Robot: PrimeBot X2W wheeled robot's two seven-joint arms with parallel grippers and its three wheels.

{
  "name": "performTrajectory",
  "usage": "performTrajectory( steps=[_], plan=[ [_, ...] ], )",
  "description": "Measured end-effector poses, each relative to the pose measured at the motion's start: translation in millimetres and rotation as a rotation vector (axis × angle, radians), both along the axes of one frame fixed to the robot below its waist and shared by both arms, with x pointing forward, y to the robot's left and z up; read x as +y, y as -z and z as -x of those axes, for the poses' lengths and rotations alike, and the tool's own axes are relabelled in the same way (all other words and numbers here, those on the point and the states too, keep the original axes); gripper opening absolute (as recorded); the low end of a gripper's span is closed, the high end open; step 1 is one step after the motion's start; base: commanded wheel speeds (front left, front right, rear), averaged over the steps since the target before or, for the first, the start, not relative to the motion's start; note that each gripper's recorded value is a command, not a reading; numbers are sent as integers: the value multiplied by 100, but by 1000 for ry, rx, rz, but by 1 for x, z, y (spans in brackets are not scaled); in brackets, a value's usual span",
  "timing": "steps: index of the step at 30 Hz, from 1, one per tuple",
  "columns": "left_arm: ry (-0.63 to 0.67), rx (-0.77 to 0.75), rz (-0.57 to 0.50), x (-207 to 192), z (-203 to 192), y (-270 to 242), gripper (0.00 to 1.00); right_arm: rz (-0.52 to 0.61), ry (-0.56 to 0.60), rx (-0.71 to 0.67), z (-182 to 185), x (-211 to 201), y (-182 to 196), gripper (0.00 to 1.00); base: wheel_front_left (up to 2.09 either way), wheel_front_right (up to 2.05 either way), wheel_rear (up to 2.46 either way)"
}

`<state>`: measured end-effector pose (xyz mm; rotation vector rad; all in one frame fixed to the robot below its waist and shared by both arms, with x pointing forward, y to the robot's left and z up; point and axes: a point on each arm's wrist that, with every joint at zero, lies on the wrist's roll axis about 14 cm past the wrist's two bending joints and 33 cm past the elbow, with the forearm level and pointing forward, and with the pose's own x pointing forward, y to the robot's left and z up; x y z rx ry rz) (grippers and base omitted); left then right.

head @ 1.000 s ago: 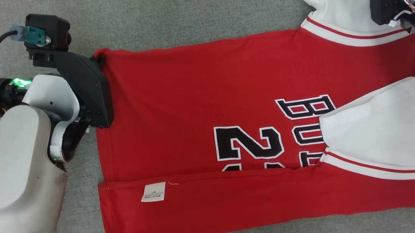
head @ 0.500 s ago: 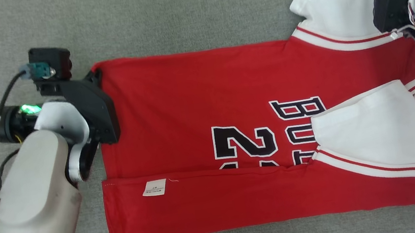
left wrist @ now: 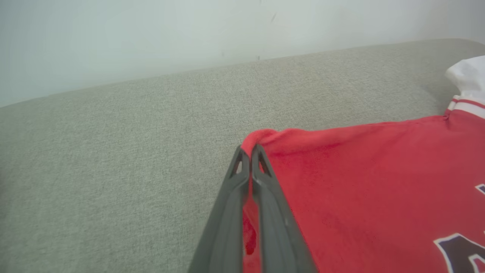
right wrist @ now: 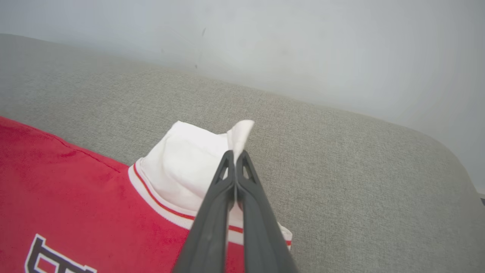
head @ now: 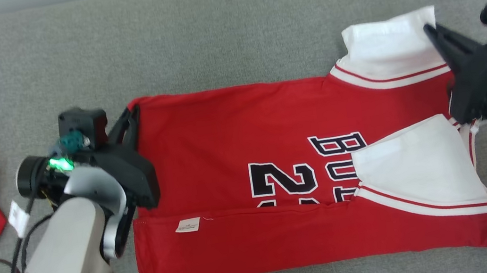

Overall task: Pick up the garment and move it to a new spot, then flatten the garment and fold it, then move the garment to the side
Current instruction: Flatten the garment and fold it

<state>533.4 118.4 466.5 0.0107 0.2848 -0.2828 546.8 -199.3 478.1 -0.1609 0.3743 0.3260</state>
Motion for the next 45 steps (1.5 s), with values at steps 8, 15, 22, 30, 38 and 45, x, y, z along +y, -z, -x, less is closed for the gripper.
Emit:
performTrajectory(
  steps=[8,15,22,30,38,45],
  plan=[
    [15,-76,-25,3,34,-4,0,-44,3,-75,43,-5,-7,0,0,0,0],
    [21,-80,-25,0,62,5,0,-43,19,-41,82,-11,2,0,0,0,0],
    [34,-86,-25,-5,80,10,0,-24,29,19,114,-15,12,0,0,0,0],
    [4,-41,-30,2,103,25,0,-18,43,64,144,-18,19,0,0,0,0],
    [-22,-8,-35,8,108,35,44,8,53,148,166,-19,38,16,0,0,0],
    [-86,-32,-14,18,114,34,100,30,44,247,191,-15,58,100,0,0,0]
  ],
)
